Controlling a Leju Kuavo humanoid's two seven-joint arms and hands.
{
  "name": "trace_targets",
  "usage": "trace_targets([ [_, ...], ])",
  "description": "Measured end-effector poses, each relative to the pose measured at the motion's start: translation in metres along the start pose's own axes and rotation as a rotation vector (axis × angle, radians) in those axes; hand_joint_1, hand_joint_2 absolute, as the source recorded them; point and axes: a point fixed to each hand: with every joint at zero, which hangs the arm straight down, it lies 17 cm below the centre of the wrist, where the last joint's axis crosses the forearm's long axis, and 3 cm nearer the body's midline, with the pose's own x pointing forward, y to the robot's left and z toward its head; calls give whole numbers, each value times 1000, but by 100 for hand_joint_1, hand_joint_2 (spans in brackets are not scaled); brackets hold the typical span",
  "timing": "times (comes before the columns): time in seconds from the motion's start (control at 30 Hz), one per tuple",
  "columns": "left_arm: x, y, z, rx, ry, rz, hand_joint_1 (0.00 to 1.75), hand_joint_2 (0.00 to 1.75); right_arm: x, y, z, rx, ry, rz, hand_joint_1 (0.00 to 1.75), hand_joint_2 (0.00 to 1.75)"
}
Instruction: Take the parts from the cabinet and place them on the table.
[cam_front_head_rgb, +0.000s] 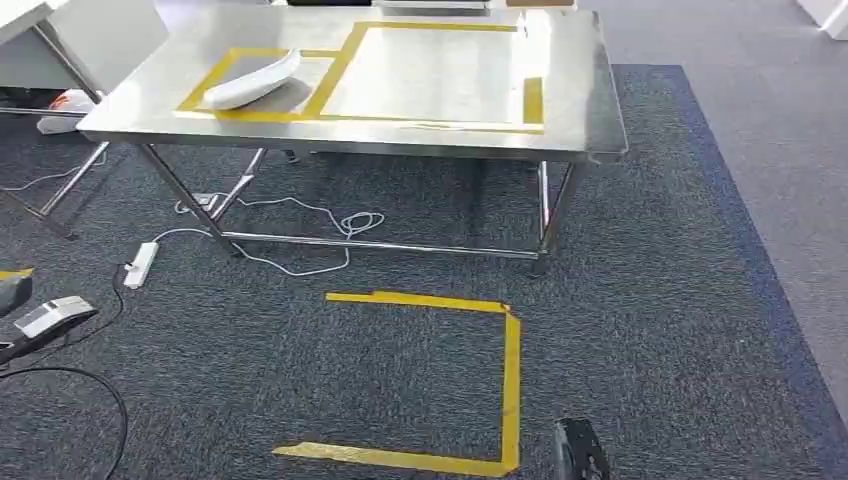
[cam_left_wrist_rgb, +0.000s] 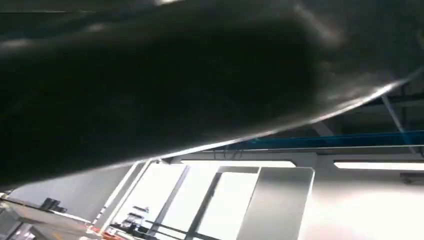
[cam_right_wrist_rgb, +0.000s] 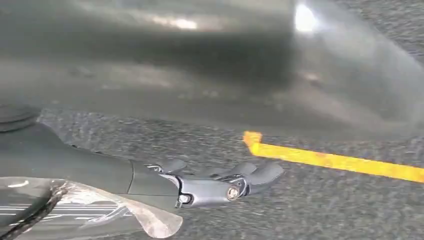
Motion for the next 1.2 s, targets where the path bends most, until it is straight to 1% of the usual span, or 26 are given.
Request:
trace_targets([
  [0.53, 4, -2, 2, -2, 6, 13, 0, 0, -4, -1, 1, -6, 5, 2, 0, 0],
  [0.73, 3, -1, 5, 3, 18, 52, 0, 0, 0, -3, 0, -8, -2, 5, 0, 0],
  [1.0, 16, -6, 16, -23, -33, 69, 0, 0, -4, -2, 1, -6, 5, 9, 0, 0],
  [1.2, 18, -5, 16, -15, -31, 82, 0, 0, -2, -2, 0, -5, 1, 11, 0, 0],
])
